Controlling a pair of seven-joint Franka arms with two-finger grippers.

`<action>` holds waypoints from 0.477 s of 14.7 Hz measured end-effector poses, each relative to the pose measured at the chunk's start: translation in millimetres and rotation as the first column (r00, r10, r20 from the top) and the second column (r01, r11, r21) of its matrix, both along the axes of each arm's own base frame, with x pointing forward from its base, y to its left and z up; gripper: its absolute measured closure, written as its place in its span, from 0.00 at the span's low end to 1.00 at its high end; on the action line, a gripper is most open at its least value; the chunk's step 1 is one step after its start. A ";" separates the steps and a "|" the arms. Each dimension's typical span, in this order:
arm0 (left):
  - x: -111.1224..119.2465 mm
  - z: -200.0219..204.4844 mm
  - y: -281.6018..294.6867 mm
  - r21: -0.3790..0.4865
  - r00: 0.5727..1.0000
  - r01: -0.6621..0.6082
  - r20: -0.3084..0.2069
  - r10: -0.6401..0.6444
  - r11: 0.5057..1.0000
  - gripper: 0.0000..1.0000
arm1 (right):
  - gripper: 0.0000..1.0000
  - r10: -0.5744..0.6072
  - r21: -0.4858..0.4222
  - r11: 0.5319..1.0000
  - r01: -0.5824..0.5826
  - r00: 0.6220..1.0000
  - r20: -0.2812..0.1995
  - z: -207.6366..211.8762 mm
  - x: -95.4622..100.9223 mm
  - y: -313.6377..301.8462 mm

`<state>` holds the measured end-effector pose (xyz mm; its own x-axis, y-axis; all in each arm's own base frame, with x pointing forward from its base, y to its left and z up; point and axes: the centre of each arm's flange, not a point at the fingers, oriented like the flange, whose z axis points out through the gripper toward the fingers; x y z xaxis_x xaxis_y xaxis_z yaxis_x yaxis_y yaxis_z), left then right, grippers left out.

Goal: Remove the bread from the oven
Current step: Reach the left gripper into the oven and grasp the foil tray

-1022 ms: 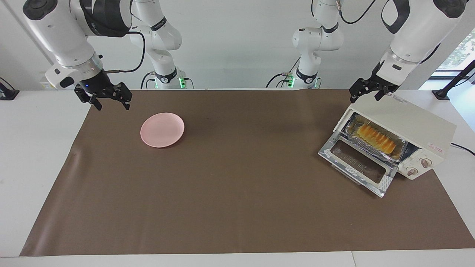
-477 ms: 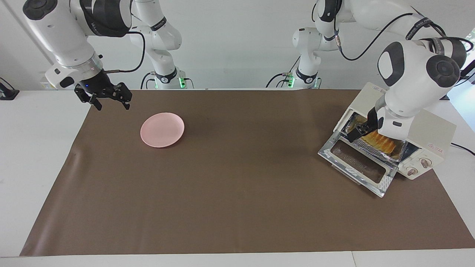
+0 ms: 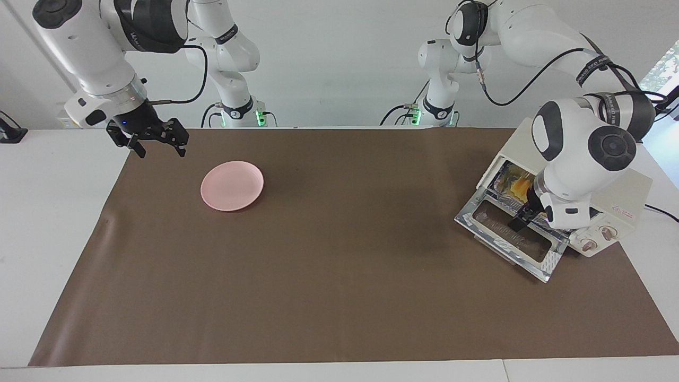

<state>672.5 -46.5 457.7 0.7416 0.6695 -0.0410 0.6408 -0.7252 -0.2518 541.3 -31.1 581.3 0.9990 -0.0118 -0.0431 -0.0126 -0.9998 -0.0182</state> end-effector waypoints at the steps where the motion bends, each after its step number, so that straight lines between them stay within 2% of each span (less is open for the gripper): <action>1: -1.5 -9.9 2.8 0.008 0.999 -0.033 0.005 0.033 0.999 0.00 | 0.00 0.000 0.000 1.000 0.000 1.000 0.000 0.0 0.0 0.0; 3: -7.7 -25.8 9.5 0.020 0.997 -0.073 0.009 0.073 0.997 0.00 | 0.00 0.000 0.000 1.000 0.000 1.000 0.000 0.0 0.0 0.0; 7: -25.3 -39.1 20.9 0.073 0.998 -0.065 0.001 0.065 0.995 0.00 | 0.00 0.000 0.000 1.000 0.000 1.000 0.000 0.0 0.0 0.0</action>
